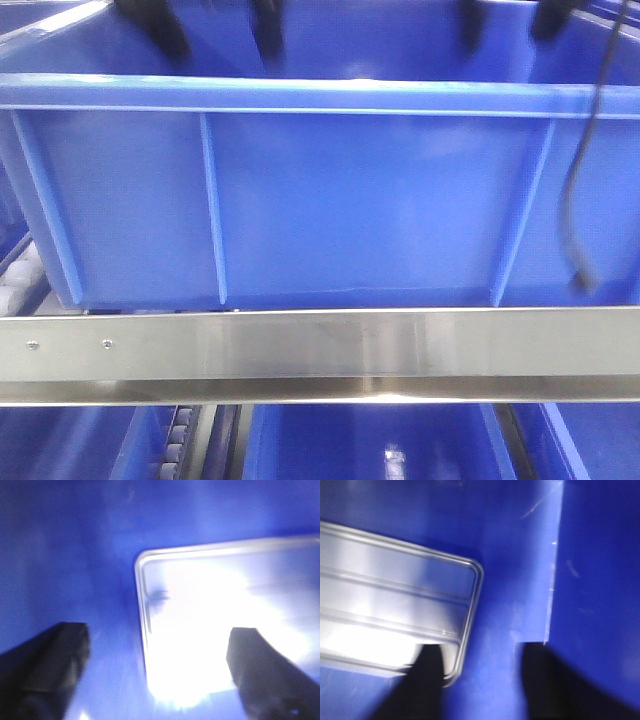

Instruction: Grab silver tray and place in blue box

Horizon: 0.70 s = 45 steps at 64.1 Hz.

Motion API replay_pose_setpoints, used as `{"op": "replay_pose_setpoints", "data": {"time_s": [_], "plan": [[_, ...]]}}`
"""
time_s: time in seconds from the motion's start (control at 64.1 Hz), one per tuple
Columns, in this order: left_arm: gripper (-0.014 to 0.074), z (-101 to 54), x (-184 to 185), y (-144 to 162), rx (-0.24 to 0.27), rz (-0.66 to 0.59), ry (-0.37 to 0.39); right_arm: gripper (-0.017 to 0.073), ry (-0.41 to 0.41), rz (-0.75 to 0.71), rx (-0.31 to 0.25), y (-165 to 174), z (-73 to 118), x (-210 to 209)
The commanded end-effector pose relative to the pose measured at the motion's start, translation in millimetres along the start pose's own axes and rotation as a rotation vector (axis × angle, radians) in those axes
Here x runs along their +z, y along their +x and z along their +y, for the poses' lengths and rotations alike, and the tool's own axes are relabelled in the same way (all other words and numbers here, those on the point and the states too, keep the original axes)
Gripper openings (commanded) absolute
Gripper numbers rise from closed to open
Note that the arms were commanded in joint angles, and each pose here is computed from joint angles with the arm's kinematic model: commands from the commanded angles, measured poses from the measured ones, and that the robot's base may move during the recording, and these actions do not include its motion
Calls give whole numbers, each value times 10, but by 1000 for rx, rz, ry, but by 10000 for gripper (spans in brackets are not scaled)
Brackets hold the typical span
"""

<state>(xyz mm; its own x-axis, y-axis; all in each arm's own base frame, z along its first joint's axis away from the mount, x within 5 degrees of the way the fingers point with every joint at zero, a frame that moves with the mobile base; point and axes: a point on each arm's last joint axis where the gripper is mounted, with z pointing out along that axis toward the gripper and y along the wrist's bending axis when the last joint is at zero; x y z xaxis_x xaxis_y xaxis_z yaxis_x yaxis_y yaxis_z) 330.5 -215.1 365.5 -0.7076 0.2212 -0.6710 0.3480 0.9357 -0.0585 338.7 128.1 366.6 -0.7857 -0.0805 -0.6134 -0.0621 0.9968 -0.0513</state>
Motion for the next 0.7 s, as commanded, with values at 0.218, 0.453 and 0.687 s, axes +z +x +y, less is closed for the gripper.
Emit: {"op": "replay_pose_setpoints", "data": {"time_s": [0.218, 0.453, 0.687], "plan": [[53, 89, -1037, 431, 48, -200, 84, 49, -48, -201, -53, 467, -305, -733], [-98, 199, -1380, 1106, 79, -353, 176, 49, -131, -372, -76, 1210, -519, -960], [-98, 347, -1575, 1740, 132, -507, 241, 49, -205, -595, -71, 2028, -754, -1153]]}}
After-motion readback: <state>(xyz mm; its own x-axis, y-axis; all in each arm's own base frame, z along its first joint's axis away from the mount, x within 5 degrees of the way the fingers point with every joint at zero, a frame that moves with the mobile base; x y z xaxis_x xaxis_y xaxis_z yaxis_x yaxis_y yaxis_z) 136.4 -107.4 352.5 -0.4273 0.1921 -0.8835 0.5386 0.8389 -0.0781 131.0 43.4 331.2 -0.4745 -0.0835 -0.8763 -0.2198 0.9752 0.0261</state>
